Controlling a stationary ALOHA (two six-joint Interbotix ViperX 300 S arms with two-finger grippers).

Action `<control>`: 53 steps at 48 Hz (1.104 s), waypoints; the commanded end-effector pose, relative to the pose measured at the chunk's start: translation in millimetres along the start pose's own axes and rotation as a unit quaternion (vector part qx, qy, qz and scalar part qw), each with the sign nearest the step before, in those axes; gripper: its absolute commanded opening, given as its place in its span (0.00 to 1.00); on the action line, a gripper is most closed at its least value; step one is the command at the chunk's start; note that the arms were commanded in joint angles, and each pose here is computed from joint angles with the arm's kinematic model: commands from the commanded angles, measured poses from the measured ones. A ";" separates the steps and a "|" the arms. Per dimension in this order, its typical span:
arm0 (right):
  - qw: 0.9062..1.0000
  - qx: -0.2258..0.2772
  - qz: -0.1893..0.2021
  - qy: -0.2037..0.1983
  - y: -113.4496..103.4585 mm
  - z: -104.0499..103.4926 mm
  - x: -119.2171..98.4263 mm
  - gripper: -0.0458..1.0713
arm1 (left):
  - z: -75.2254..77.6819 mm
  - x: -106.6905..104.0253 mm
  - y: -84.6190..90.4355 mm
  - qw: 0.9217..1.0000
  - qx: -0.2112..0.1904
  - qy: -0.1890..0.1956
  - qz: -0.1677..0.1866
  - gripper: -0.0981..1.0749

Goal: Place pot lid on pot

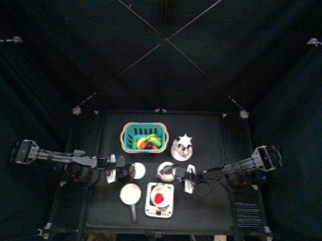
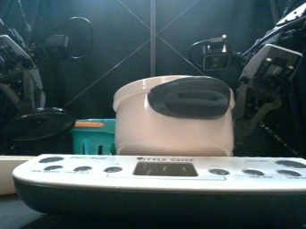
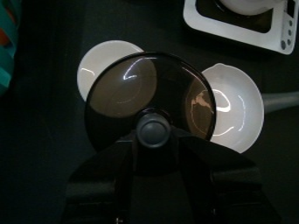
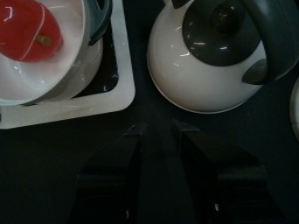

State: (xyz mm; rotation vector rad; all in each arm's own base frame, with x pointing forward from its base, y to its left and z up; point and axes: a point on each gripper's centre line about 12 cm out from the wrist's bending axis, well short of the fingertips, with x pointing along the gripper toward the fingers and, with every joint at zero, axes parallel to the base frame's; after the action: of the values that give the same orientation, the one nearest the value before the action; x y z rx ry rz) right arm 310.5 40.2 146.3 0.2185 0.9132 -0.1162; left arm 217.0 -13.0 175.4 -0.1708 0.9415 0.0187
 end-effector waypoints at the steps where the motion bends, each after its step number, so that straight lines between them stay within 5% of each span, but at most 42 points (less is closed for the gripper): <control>1: 1.000 0.003 0.005 -0.012 2.0 7.2 -4.1 0.68 | 15.0 -4.1 -3.6 1.000 0.002 -0.026 -0.005 0.70; 13: 1.000 0.002 0.004 -0.011 1.3 7.0 -3.6 0.68 | 46.1 -8.5 -22.8 0.996 0.023 -0.085 -0.032 0.70; 22: 1.000 0.003 0.003 -0.009 0.5 4.9 -3.6 0.68 | 80.6 0.0 -45.0 0.994 0.044 -0.091 -0.048 0.70; 44: 1.000 0.012 -0.019 0.013 -11.1 -8.3 -5.9 0.68 | 143.6 29.5 -82.2 0.995 0.086 -0.013 -0.044 0.70; 53: 0.999 0.020 -0.023 0.016 -16.7 -14.9 -9.3 0.68 | 164.5 42.6 -102.3 0.989 0.141 0.018 -0.035 0.70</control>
State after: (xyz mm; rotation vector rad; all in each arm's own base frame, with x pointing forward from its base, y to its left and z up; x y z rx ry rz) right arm 290.2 29.6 133.1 0.2210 0.9813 -0.1721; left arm 368.7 -81.4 234.1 0.0165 0.9833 -0.1596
